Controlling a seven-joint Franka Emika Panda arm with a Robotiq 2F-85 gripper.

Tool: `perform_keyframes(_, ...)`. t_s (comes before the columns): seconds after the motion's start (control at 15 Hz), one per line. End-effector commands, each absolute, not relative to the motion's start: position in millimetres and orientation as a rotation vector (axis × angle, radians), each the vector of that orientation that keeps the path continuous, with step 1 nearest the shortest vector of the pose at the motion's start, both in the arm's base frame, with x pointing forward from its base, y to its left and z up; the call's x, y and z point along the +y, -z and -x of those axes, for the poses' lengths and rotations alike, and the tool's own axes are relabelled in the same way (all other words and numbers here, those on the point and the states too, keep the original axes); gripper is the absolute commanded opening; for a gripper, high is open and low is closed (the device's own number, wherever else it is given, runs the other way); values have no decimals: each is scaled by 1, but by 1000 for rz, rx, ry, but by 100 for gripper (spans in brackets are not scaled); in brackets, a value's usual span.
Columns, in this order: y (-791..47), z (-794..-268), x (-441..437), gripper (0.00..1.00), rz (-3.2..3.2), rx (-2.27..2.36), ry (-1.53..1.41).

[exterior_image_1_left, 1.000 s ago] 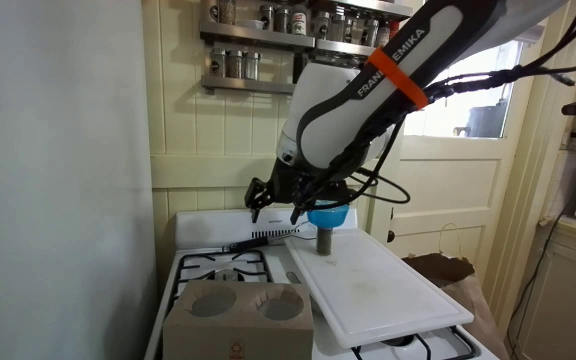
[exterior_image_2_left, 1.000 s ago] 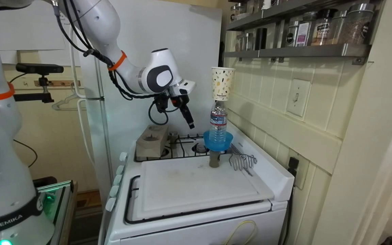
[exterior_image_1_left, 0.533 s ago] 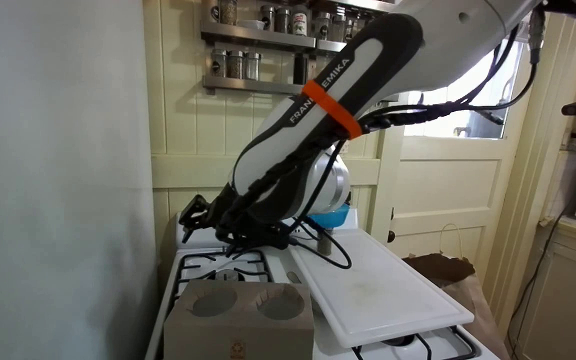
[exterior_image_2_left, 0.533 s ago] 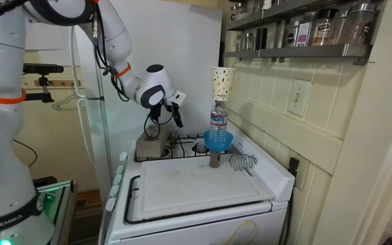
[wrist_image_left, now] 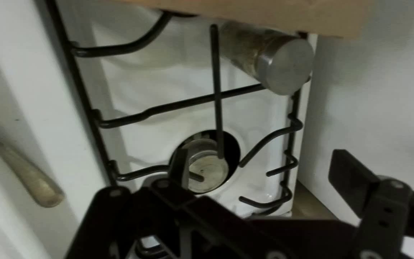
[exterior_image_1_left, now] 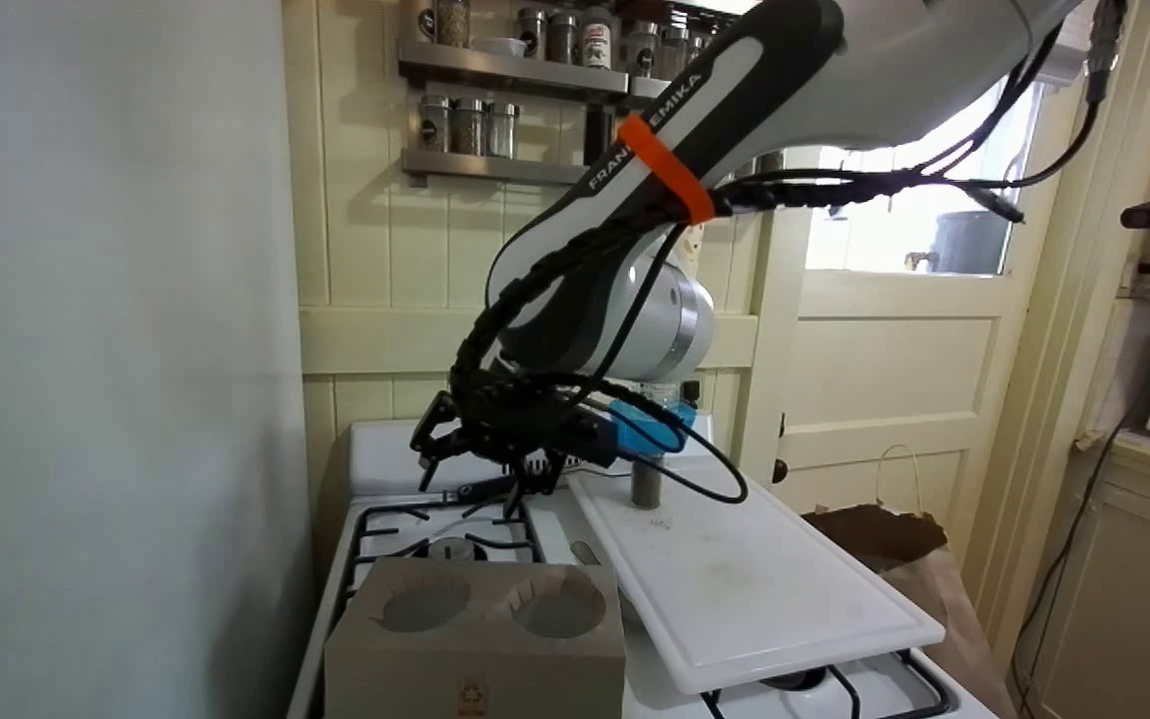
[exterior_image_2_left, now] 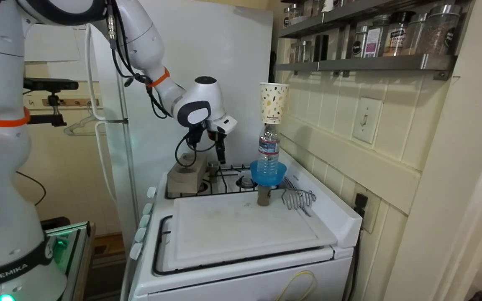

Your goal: Remove the lid from the glass jar.

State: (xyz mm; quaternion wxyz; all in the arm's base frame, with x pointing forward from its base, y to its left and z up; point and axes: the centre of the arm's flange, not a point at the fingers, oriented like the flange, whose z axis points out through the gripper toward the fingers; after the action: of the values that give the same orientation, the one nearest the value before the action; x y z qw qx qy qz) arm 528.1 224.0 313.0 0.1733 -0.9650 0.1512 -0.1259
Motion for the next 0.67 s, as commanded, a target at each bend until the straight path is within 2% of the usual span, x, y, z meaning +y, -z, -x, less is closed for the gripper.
perform_keyframes(0.0, -324, -527, 204, 100, 2800, 411, 206)
perform_keyframes(0.07, -317, -529, 208, 100, 2778, 437, 274)
perform_keyframes(0.6, -306, -550, 226, 100, 2718, 369, 235)
